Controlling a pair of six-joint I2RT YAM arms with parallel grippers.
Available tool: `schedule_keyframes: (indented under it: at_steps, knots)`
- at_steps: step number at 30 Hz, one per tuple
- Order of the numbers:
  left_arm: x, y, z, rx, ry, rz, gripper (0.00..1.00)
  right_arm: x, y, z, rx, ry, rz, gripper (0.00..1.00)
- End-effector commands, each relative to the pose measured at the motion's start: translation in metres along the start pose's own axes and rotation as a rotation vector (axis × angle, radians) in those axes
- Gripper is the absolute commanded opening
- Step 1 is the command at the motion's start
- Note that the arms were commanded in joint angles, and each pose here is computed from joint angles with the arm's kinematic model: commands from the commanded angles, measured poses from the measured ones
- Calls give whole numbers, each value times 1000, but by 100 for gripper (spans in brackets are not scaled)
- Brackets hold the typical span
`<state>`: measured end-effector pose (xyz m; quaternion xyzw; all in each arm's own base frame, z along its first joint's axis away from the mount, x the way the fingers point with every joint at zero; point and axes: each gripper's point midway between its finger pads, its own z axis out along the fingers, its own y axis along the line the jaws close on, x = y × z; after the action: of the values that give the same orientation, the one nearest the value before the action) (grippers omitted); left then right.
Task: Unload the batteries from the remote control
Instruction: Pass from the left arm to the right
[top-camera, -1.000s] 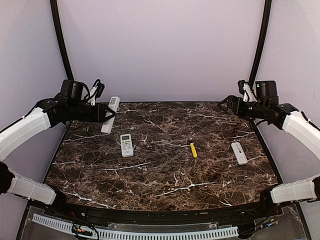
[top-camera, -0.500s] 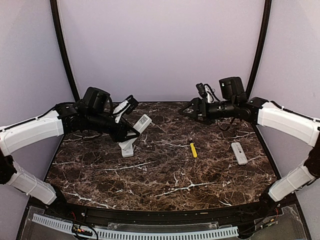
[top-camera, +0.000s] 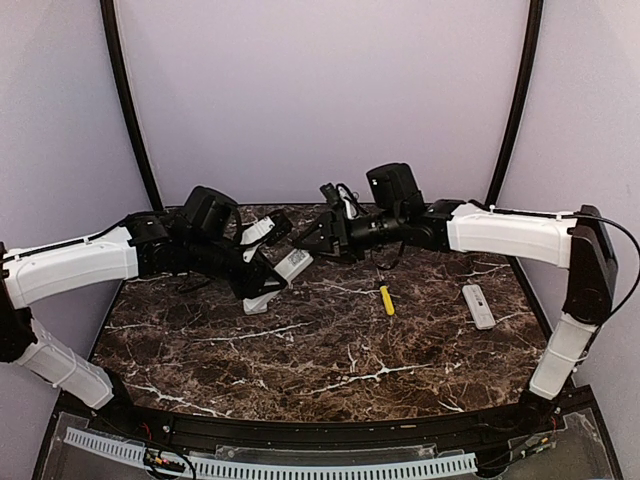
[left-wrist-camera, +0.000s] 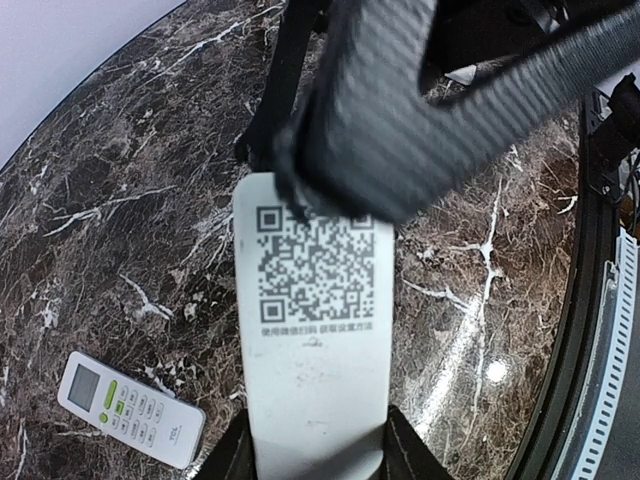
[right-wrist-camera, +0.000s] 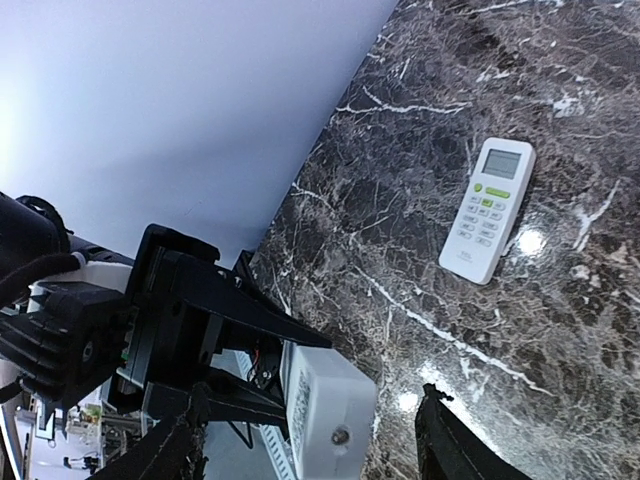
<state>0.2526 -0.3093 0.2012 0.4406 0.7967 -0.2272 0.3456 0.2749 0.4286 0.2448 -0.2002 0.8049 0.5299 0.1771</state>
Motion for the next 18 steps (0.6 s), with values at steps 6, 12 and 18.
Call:
schedule_keyframes:
  at_steps: [6,12,18]
  knots:
    - [1,0,2,-10,3,22,11,8,21,35,-126,48,6,61]
    - [1,0,2,-9,1,22,11,10,18,42,-141,54,34,52]
    - [1,0,2,-15,4,25,10,11,9,48,-120,54,79,38]
